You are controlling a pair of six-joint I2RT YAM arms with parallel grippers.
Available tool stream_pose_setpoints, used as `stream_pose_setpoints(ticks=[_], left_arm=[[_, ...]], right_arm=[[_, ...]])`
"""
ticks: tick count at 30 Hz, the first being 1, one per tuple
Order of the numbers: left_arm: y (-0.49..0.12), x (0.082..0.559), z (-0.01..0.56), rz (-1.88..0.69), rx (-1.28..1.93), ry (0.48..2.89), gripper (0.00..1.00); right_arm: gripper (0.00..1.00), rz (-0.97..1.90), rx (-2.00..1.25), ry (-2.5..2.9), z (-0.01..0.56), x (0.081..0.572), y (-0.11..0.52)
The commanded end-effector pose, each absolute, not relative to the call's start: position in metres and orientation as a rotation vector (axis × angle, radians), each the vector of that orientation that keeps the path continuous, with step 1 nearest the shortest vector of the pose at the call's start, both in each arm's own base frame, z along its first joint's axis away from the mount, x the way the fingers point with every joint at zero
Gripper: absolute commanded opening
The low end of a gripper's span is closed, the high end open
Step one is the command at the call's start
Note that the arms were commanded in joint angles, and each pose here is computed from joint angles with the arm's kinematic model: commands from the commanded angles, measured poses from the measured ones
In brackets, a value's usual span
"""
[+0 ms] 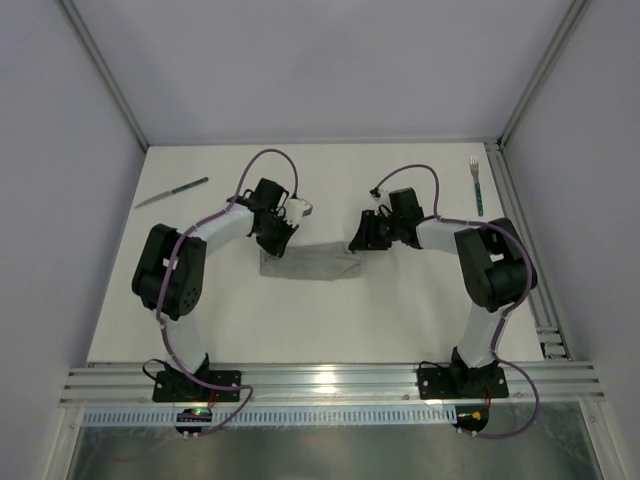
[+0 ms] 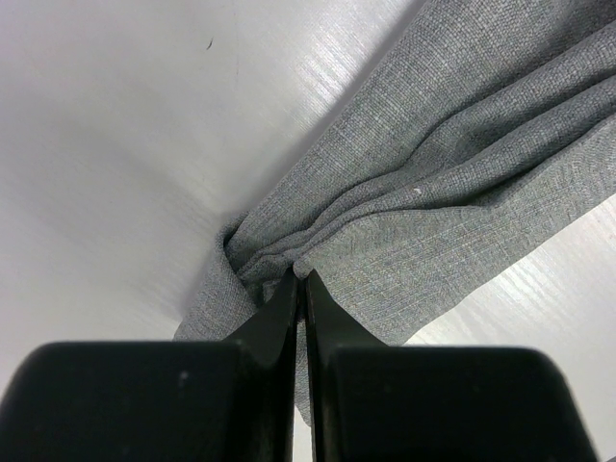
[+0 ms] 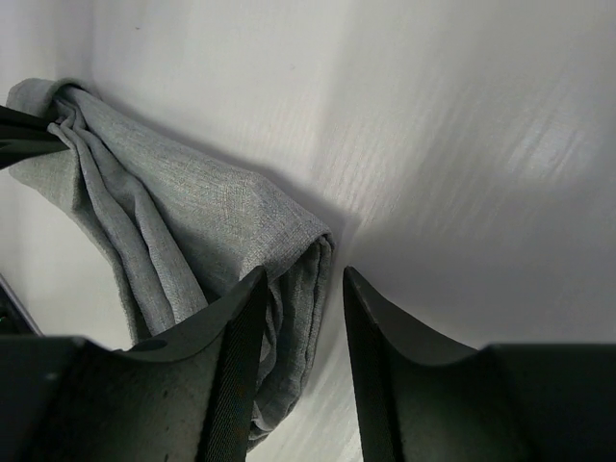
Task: Fold the napkin into a case and place the utensils inside
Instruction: Pick up the 2/3-rectangle-folded napkin from the center of the board.
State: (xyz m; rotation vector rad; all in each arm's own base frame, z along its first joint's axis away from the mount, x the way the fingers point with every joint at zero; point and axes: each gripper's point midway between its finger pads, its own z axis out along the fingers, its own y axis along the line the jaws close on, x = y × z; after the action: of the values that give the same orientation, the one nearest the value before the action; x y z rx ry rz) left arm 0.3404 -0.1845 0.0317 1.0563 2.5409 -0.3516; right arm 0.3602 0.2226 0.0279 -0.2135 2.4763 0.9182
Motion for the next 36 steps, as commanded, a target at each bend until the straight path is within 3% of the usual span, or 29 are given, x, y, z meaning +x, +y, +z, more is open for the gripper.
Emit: stream_pose_setpoints(ticks=[1, 8, 11, 15, 23, 27, 32, 36], left_arm=[[-0.184, 0.342, 0.041, -0.355, 1.052, 2.524, 0.01], [-0.184, 0.346, 0.043, -0.344, 1.043, 2.531, 0.01], [-0.184, 0.345, 0.045, -0.347, 1.047, 2.524, 0.06], [-0.194, 0.343, 0.058, -0.421, 1.102, 2.475, 0.37], [-0.23, 0.325, 0.11, -0.673, 1.271, 2.331, 0.47], [-0.26, 0.304, 0.142, -0.741, 1.481, 2.148, 0.52], [-0.294, 0.27, 0.119, -0.691, 1.76, 2.027, 0.6], [-0.32, 0.281, 0.095, -0.547, 1.812, 1.949, 0.67]], right_arm=[[0.41, 1.004, -0.214, 2.477, 0.018, 0.352, 0.235], [0.11, 1.059, -0.192, 2.453, 0.021, 0.35, 0.242], [0.03, 1.049, -0.182, 2.453, 0.022, 0.35, 0.24], [0.03, 1.049, -0.139, 2.451, 0.023, 0.349, 0.239], [0.03, 1.052, -0.096, 2.458, 0.022, 0.351, 0.239], [0.03, 1.037, -0.088, 2.469, 0.02, 0.351, 0.238], [0.03, 1.032, -0.081, 2.478, 0.017, 0.35, 0.236], [0.03, 1.029, -0.084, 2.482, 0.015, 0.349, 0.236]])
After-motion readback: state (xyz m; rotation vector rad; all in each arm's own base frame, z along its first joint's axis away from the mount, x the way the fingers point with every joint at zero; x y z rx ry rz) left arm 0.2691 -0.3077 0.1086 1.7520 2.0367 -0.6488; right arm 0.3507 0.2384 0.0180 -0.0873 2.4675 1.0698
